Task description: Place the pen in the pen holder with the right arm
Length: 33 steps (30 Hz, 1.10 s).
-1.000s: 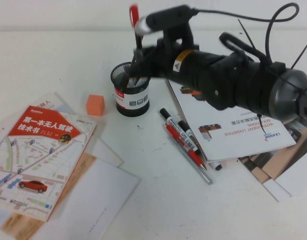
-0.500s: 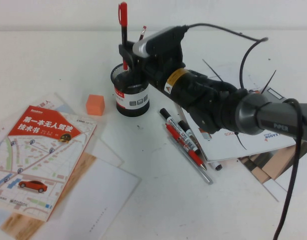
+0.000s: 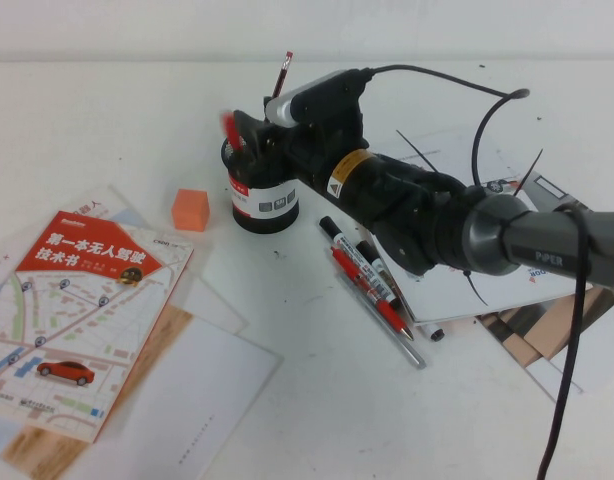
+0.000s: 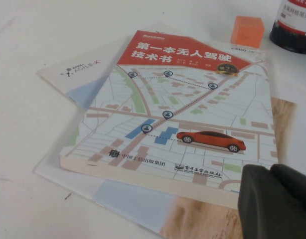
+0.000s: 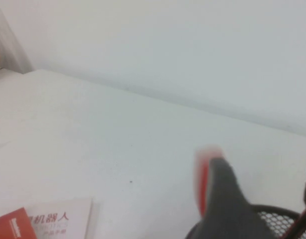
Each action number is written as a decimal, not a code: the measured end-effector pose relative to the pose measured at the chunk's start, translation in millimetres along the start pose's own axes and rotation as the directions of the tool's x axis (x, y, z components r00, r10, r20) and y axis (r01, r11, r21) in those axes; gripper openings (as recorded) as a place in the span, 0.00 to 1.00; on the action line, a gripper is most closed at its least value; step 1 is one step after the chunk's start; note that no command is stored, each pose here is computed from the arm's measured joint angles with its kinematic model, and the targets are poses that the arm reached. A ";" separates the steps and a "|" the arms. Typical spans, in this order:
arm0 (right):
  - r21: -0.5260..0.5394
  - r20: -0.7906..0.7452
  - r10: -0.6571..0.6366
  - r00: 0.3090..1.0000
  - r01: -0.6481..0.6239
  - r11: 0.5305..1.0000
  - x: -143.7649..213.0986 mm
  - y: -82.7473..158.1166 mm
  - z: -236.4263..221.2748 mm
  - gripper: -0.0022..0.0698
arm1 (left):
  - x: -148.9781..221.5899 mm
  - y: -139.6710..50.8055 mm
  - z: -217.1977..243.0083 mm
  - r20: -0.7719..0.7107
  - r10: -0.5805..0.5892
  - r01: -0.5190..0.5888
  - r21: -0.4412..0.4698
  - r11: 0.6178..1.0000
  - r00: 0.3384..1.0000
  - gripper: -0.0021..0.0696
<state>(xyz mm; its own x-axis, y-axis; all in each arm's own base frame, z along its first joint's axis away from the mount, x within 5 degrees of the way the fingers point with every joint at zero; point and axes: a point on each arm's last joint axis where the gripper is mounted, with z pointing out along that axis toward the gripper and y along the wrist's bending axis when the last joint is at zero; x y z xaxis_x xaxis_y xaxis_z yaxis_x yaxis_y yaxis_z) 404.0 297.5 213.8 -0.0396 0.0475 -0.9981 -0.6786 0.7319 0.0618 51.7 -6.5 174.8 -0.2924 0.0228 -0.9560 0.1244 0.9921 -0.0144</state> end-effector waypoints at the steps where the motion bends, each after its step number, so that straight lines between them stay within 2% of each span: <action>1: 0.002 -0.002 0.002 1.000 -0.002 1.000 0.2 -0.2 0.0 0.48 | 0.0 0.0 0.0 0.000 0.000 0.000 0.000 1.000 1.000 0.02; 4: 0.004 -0.006 0.003 1.000 -0.003 1.000 0.2 -0.3 -0.1 0.51 | 0.0 0.0 0.0 0.000 0.000 0.000 0.000 1.000 1.000 0.02; 6: 0.004 -0.001 0.001 1.000 -0.001 1.000 -3.8 0.0 -0.9 0.47 | 0.0 0.0 0.0 0.000 0.000 0.000 0.000 1.000 1.000 0.02; 8: -0.008 0.012 -0.018 1.000 0.018 1.000 -13.6 1.9 -2.9 0.37 | 0.0 0.0 0.0 0.000 0.000 0.000 0.000 1.000 1.000 0.02; 10: -0.032 0.041 -0.042 0.998 0.044 0.999 -31.4 5.8 -7.4 0.19 | 0.0 0.0 0.0 0.000 0.000 0.000 0.000 1.000 1.000 0.02; 12: -0.063 0.070 -0.031 0.997 0.035 0.997 -51.1 10.8 -15.4 0.09 | 0.0 0.0 0.0 0.000 0.000 0.000 0.000 1.000 1.000 0.02; 14: -0.097 0.114 -0.004 0.993 0.015 0.995 -74.9 16.9 -29.4 0.04 | 0.0 0.0 0.0 0.000 0.000 0.000 0.000 1.000 1.000 0.02; 19: -0.150 0.139 0.012 0.990 0.009 0.989 -101.6 29.7 -77.7 0.01 | 0.0 0.0 0.0 0.000 0.000 0.000 0.000 1.000 1.000 0.02; 28: -0.193 -0.005 -0.141 0.990 0.138 0.971 -90.1 47.6 -181.2 0.00 | 0.0 0.0 0.0 0.000 0.000 0.000 0.000 1.000 1.000 0.02; 33: -0.196 -0.050 -0.148 0.988 0.136 0.971 -73.8 49.8 -217.0 0.00 | 0.0 0.0 0.0 0.000 0.000 0.000 0.000 1.000 1.000 0.02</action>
<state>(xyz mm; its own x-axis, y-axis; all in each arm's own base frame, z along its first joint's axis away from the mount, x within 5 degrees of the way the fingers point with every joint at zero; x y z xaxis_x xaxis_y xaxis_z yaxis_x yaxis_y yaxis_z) 214.0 183.0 289.9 0.0248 -0.0956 -0.9951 -0.8083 0.5838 -0.0763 51.7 -6.5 174.8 -0.2924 0.0228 -0.9560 0.1244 0.9921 -0.0144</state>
